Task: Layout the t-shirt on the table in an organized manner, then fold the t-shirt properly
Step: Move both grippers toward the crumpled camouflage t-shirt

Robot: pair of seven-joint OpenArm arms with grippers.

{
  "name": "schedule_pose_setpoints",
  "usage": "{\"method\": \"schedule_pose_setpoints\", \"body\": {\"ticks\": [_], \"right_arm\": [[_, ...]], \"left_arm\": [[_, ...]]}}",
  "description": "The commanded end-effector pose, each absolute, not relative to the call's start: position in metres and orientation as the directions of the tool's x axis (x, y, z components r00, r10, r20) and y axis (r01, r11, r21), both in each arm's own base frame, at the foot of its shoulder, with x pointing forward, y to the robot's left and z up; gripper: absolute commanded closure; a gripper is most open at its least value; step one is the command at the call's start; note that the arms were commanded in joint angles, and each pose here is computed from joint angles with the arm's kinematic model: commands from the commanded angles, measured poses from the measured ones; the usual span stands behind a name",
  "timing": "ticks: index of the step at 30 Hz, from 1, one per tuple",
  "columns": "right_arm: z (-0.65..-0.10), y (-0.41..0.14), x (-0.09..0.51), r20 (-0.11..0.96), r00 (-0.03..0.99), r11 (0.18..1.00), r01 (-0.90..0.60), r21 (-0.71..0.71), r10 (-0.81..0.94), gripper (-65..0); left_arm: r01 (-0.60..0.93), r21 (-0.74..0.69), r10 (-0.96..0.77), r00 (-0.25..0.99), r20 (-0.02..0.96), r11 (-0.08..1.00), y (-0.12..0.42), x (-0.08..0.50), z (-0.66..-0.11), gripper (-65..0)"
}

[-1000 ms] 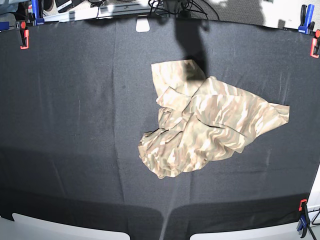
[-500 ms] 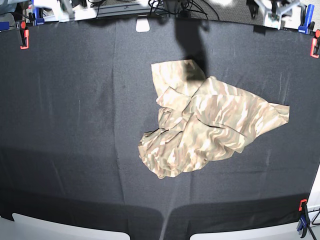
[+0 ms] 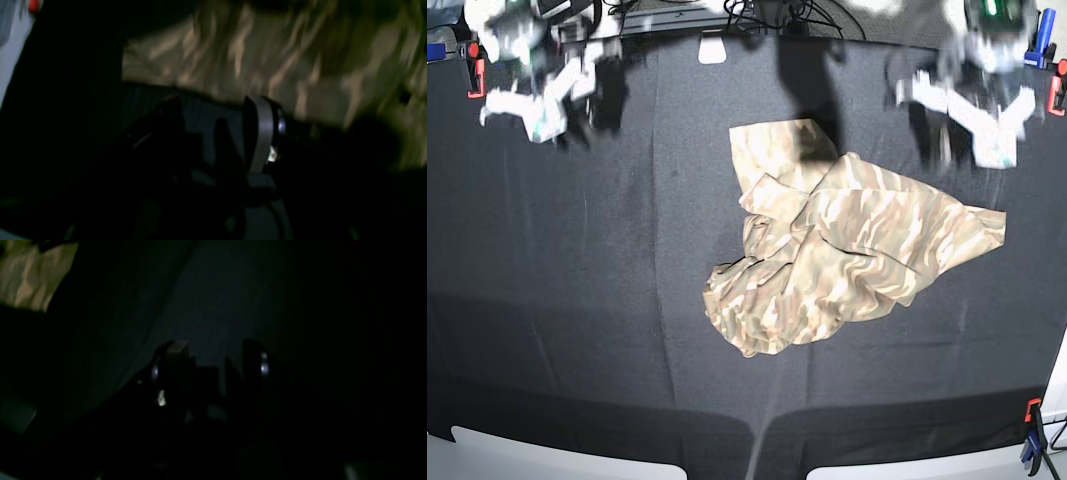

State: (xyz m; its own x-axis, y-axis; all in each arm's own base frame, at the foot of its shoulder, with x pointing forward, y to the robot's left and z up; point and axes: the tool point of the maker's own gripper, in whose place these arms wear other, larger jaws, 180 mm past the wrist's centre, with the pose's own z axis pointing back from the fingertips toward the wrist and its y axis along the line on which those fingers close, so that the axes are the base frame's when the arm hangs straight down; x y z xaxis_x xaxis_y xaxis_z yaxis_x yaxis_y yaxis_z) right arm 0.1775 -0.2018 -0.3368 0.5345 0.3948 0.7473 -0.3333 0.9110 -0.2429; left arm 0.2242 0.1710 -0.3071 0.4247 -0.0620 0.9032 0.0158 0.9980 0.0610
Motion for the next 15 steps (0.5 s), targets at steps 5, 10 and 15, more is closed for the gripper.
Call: {"method": "schedule_pose_setpoints", "body": {"ticks": [5,10,15], "right_arm": [[-0.321,-0.202,0.197,0.778,0.483,0.908,-0.323,-0.267,0.401,-25.4],[-0.32,-0.199,0.199,0.781,0.474,0.904,-0.335,-0.267,0.406,-25.4],[-0.32,-0.199,0.199,0.78,0.474,0.902,-0.34,-0.266,0.408,-25.4]], "left_arm": [[0.08,0.183,-0.198,0.274,0.941,0.98,0.165,0.261,-0.271,-27.9],[0.376,0.339,-0.444,0.241,0.863,0.862,0.138,0.277,-0.296,-27.9],[0.521,0.483,-0.646,0.186,0.74,0.703,0.173,0.289,-0.331,-27.9]]}}
